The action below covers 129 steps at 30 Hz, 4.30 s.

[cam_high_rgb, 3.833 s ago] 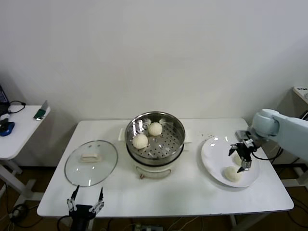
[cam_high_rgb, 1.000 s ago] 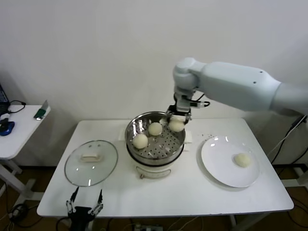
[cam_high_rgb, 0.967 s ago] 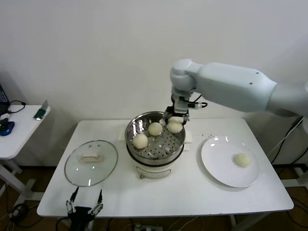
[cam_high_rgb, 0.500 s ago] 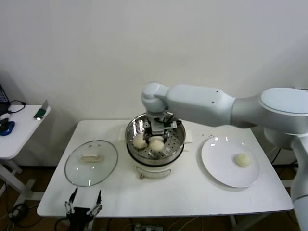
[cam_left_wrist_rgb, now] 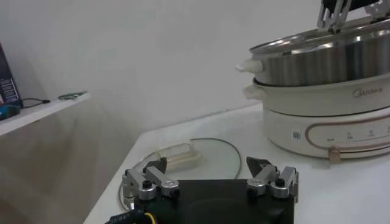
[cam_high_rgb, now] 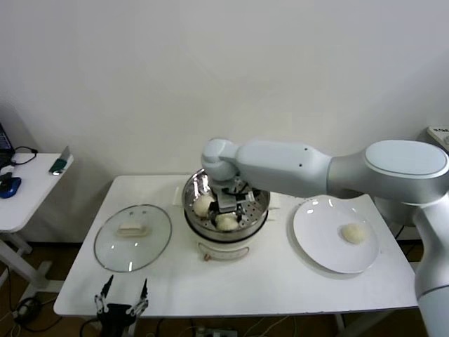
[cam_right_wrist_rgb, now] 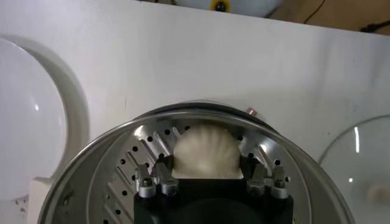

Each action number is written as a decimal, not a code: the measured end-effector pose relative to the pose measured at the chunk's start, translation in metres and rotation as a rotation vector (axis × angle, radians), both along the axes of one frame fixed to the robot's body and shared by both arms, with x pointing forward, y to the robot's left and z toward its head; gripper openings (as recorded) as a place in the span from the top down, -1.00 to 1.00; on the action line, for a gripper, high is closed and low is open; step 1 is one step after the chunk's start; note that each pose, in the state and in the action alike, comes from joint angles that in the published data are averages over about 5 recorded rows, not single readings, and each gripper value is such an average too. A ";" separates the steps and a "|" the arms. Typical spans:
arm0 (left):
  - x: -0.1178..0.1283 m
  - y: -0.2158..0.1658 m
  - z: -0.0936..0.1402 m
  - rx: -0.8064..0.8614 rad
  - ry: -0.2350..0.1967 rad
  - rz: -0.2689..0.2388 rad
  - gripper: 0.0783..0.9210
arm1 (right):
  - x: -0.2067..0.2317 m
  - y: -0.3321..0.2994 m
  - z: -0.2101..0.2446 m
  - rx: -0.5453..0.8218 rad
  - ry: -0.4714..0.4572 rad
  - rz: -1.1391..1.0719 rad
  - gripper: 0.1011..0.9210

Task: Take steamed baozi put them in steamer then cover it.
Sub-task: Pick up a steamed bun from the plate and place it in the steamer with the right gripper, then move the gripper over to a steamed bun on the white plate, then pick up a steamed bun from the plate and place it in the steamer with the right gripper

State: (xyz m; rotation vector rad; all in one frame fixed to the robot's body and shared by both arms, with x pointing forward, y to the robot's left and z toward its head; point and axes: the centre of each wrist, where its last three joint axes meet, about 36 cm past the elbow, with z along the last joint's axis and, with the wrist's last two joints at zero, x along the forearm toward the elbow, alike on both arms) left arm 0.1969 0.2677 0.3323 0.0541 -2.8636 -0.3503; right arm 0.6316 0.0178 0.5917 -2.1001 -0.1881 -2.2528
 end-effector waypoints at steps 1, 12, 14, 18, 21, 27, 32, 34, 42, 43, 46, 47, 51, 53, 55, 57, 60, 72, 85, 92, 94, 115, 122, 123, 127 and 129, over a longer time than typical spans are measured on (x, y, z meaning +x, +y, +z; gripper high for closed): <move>0.000 0.000 0.000 0.000 0.000 0.000 -0.77 | 0.000 0.000 0.000 0.000 -0.002 0.001 -0.52; -0.001 0.000 0.000 -0.001 0.002 0.001 -0.77 | 0.000 -0.004 0.004 0.007 -0.010 0.004 -0.76; -0.001 0.000 0.001 -0.001 0.001 0.001 -0.77 | 0.001 -0.006 0.008 0.011 -0.014 0.000 -0.76; 0.000 0.000 0.002 0.000 -0.001 0.001 -0.77 | 0.008 -0.014 0.020 0.023 -0.027 -0.021 -0.76; -0.001 0.000 0.002 0.000 -0.001 0.001 -0.77 | 0.015 -0.025 0.034 0.038 -0.040 -0.057 -0.76; -0.002 0.000 0.003 0.002 0.000 -0.002 -0.77 | 0.038 -0.069 0.068 0.092 -0.057 -0.212 -0.76; -0.002 -0.001 0.003 0.004 0.000 -0.005 -0.77 | 0.053 -0.126 0.088 0.162 -0.054 -0.444 -0.76; -0.001 -0.001 0.003 0.004 -0.001 -0.006 -0.77 | 0.058 -0.152 0.091 0.189 -0.049 -0.552 -0.76; 0.000 -0.002 0.006 0.005 -0.005 -0.007 -0.77 | 0.061 -0.261 0.083 0.275 -0.042 -0.996 -0.76; -0.001 -0.003 0.006 0.006 -0.005 -0.007 -0.77 | 0.061 -0.275 0.080 0.280 -0.043 -1.048 -0.76; -0.001 -0.003 0.008 0.008 -0.006 -0.007 -0.77 | 0.057 -0.313 0.067 0.284 -0.043 -1.186 -0.76; -0.002 -0.003 0.008 0.009 -0.007 -0.006 -0.77 | 0.056 -0.326 0.062 0.282 -0.042 -1.227 -0.76; -0.003 -0.003 0.009 0.012 -0.006 -0.003 -0.77 | 0.048 -0.372 0.036 0.266 -0.041 -1.370 -0.76; -0.004 -0.002 0.010 0.013 -0.006 -0.001 -0.77 | 0.044 -0.393 0.022 0.253 -0.039 -1.429 -0.76; -0.004 -0.002 0.010 0.014 -0.005 0.000 -0.77 | 0.040 -0.411 0.009 0.241 -0.038 -1.479 -0.76; -0.004 -0.002 0.010 0.015 -0.005 0.001 -0.77 | 0.036 -0.426 -0.004 0.229 -0.037 -1.522 -0.76; -0.004 -0.003 0.009 0.014 -0.004 0.003 -0.77 | 0.031 -0.445 -0.023 0.212 -0.034 -1.574 -0.76; -0.004 -0.004 0.009 0.020 0.002 0.007 -0.77 | 0.016 -0.497 -0.088 0.150 -0.041 -1.693 -0.76; -0.002 -0.007 0.007 0.026 0.009 0.011 -0.77 | 0.028 -0.509 -0.116 0.140 -0.067 -1.723 -0.76; -0.001 -0.006 0.006 0.027 0.010 0.014 -0.77 | 0.036 -0.500 -0.133 0.122 -0.052 -1.717 -0.76; -0.001 -0.006 0.006 0.027 0.011 0.015 -0.77 | 0.038 -0.498 -0.136 0.120 -0.048 -1.715 -0.76; 0.001 -0.009 0.007 0.025 0.006 0.009 -0.77 | 0.046 -0.497 -0.126 0.132 -0.033 -1.727 -0.47; 0.004 -0.012 0.009 0.025 -0.002 -0.005 -0.77 | 0.065 -0.474 -0.081 0.214 -0.036 -1.721 -0.47; 0.005 -0.013 0.009 0.025 -0.003 -0.008 -0.77 | 0.069 -0.469 -0.073 0.229 -0.036 -1.717 -0.47; 0.007 -0.015 0.009 0.025 -0.008 -0.022 -0.77 | 0.083 -0.442 -0.033 0.292 -0.035 -1.700 -0.48; 0.007 -0.016 0.010 0.025 -0.010 -0.029 -0.77 | 0.089 -0.427 -0.011 0.325 -0.032 -1.690 -0.48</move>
